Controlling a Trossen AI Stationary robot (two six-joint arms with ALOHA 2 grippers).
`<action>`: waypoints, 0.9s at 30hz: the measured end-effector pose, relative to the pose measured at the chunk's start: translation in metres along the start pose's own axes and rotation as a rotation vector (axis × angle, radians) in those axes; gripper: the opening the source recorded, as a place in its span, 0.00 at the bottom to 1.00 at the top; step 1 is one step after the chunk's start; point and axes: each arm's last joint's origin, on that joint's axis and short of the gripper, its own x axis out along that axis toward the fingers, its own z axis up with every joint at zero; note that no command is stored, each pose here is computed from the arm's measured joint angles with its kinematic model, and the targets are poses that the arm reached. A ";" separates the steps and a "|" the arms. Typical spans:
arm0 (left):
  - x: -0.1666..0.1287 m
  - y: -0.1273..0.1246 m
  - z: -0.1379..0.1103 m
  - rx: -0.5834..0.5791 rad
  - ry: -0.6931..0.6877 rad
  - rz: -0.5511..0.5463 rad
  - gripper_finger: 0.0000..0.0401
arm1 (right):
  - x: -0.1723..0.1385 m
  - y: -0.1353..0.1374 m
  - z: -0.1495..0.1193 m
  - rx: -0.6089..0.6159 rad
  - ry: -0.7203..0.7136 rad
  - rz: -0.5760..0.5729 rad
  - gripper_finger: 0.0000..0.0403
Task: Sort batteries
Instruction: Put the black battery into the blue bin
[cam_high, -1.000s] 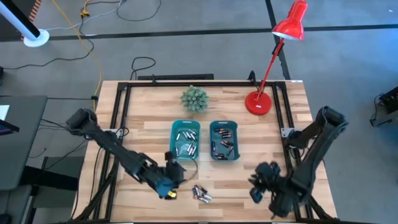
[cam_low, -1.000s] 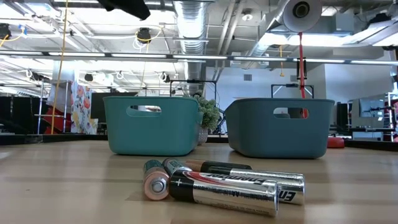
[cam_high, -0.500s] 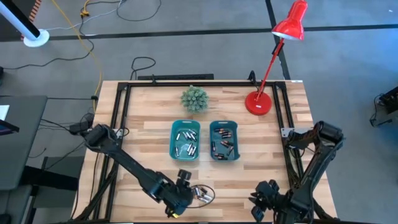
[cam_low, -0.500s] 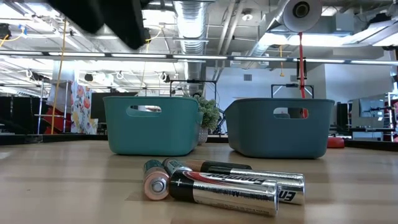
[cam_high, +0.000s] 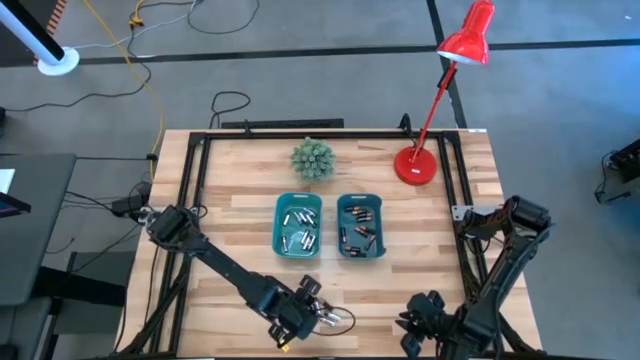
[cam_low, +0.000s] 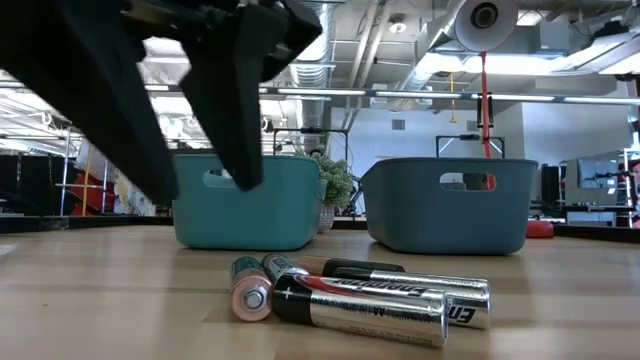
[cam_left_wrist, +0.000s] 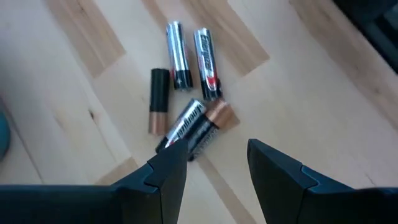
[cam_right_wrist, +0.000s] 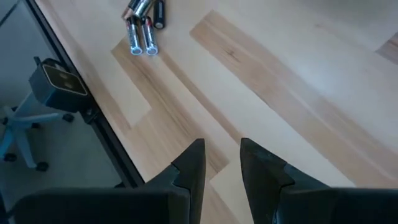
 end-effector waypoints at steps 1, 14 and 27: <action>0.000 0.002 0.000 -0.004 -0.002 -0.002 0.40 | 0.000 0.000 0.000 0.001 0.000 0.000 0.29; 0.007 0.009 -0.003 0.168 -0.006 -0.137 0.40 | 0.005 0.001 0.007 0.081 -0.010 -0.011 0.29; 0.011 0.012 -0.006 0.254 0.007 -0.140 0.40 | 0.016 0.006 0.021 0.136 -0.027 -0.017 0.29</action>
